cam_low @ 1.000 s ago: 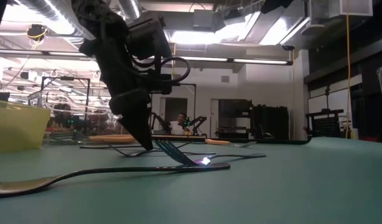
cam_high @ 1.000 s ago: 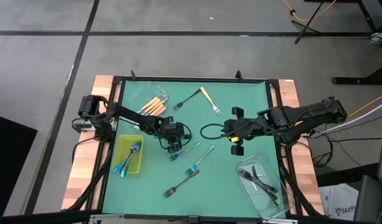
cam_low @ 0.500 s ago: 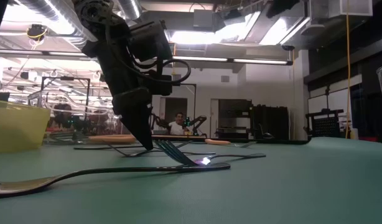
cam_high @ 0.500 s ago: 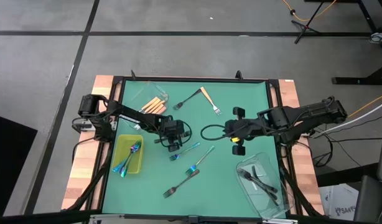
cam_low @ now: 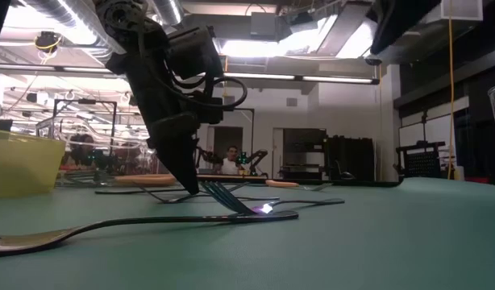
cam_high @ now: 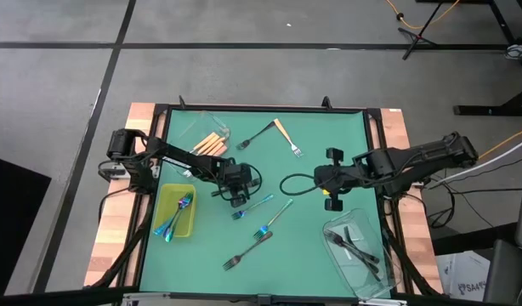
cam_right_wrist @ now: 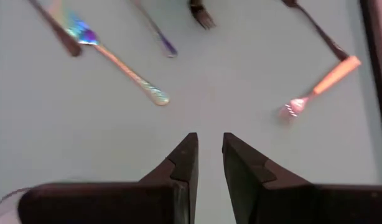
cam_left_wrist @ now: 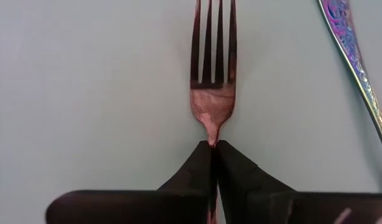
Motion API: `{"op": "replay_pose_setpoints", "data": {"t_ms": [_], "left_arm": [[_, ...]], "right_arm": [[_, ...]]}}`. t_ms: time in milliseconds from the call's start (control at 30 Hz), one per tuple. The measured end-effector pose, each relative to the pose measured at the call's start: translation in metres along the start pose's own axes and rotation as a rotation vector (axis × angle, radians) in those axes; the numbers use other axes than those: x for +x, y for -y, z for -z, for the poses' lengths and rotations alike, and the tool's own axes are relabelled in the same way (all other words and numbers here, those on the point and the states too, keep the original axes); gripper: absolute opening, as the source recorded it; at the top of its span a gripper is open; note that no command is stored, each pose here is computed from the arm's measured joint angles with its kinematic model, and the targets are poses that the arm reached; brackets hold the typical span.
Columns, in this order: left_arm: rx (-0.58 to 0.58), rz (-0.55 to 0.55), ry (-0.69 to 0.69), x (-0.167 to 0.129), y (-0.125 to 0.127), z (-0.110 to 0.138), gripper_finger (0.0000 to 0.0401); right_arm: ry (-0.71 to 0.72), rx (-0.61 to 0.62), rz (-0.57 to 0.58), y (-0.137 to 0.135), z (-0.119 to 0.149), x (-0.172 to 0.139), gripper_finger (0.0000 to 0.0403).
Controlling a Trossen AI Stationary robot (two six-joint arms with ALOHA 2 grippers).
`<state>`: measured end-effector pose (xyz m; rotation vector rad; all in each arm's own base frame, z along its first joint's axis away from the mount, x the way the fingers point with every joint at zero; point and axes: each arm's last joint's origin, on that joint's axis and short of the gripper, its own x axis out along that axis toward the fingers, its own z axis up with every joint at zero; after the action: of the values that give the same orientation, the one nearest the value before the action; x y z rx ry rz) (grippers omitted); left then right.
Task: Sort silverware by color (type)
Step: Put the black fork in the bottom transparent bin
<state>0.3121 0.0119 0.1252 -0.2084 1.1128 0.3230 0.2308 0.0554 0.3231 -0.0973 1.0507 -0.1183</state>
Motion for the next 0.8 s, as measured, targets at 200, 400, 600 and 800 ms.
{"op": "replay_pose_setpoints", "data": {"t_ms": [200,400,600,800], "left_arm": [[-0.111,0.007,0.039,0.001,0.001,-0.003,0.0008],[-0.221,0.023,0.141,0.002,0.002,-0.012,0.0008],[-0.281,0.065,0.259,-0.001,0.004,-0.024,0.0008],[-0.317,0.114,0.379,-0.005,0.007,-0.036,0.0008]], "right_arm": [[0.025,0.041,0.107,0.007,0.024,0.005,0.0062],[0.084,0.153,0.184,0.013,0.049,0.014,0.0062],[0.126,0.31,0.185,0.013,0.069,0.031,0.0062],[0.142,0.477,0.175,0.008,0.08,0.054,0.0062]]}}
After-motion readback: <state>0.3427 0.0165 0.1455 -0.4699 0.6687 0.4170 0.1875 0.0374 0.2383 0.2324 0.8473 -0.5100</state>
